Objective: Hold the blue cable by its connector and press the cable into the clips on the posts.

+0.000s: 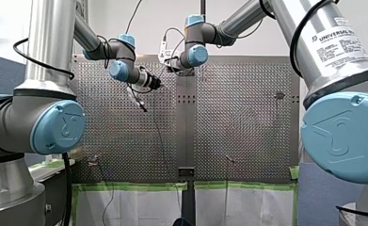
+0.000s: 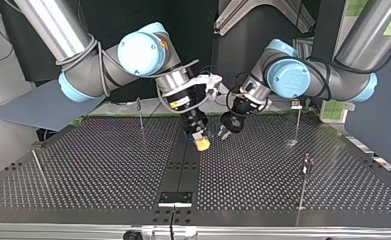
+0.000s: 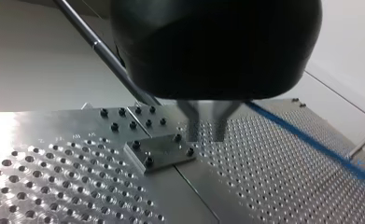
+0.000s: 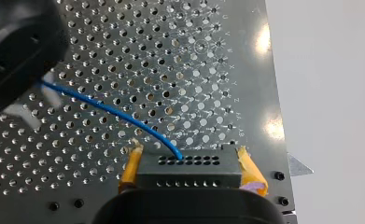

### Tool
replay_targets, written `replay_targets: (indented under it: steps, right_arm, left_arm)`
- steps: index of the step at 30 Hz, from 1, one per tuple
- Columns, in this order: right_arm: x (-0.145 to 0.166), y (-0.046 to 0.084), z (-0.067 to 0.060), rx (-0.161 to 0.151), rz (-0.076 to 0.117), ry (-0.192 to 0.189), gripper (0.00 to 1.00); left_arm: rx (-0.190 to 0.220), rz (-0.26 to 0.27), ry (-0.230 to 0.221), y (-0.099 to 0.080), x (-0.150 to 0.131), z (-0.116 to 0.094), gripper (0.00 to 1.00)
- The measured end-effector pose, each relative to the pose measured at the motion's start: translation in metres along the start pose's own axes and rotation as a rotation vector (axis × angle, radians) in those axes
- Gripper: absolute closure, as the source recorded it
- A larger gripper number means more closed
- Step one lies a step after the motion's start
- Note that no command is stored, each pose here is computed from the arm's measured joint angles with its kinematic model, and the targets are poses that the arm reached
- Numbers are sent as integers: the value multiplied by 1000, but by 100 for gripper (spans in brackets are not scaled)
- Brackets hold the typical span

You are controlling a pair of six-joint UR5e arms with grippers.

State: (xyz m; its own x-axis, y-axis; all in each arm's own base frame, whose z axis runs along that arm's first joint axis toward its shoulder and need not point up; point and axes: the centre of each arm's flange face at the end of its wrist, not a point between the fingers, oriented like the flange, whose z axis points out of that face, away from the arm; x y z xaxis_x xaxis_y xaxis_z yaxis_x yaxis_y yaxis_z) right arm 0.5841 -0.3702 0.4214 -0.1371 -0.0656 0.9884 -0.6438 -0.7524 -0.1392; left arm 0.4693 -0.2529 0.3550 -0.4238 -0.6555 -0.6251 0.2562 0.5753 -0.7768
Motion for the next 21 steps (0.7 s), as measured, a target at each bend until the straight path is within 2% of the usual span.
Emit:
replay_targets:
  steps: [10, 21]
  right_arm:
    - [0, 2, 1, -3, 1, 1, 100]
    - [1, 6, 1, -9, 1, 4, 100]
  left_arm:
    - [-68, 81, -55, 2, -9, -6, 100]
    - [-125, 179, -153, -18, -38, -32, 100]
